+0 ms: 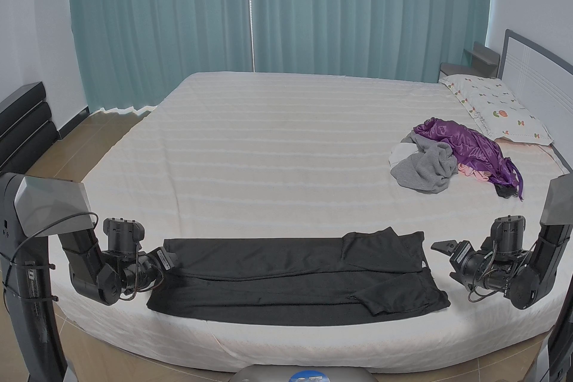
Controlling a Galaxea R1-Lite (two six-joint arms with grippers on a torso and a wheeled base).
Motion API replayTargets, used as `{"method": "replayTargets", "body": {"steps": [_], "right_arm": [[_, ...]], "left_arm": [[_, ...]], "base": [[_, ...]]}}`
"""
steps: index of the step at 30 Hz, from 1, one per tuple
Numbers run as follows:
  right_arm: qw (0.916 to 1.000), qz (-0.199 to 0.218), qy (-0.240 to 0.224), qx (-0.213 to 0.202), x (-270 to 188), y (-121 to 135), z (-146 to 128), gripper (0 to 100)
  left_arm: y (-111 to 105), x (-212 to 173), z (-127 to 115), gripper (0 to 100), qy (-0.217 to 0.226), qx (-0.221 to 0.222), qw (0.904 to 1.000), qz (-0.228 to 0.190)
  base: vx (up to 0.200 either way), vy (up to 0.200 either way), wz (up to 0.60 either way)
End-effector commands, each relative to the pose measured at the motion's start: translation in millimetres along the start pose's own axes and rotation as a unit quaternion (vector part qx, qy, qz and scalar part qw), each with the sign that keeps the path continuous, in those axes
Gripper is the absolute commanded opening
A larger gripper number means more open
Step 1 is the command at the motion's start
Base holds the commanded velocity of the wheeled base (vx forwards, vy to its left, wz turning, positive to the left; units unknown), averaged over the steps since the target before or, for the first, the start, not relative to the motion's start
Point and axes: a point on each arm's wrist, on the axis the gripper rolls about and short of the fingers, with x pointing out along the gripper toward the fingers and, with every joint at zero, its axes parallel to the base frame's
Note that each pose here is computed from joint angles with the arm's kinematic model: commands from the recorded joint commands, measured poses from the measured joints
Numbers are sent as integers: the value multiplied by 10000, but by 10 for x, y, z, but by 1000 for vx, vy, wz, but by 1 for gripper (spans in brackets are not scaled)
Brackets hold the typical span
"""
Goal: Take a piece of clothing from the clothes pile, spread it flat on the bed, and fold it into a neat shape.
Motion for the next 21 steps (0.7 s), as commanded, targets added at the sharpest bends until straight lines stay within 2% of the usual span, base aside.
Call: {"method": "replayTargets", "body": {"steps": [1,8,21], "right_arm": [[9996,94,212,-159,152,96,-112,100],[9983,-212,485,-244,500,85,-221,100],[9974,-477,383,-376,819,293,-177,100]], "left_arm": [[-21,27,38,0,-163,-157,9997,54],[-70,-35,117,0,-371,-214,9991,29],[-67,-36,113,0,-365,-214,9991,33]], "base": [[0,0,0],[0,0,0],[0,0,0]]}}
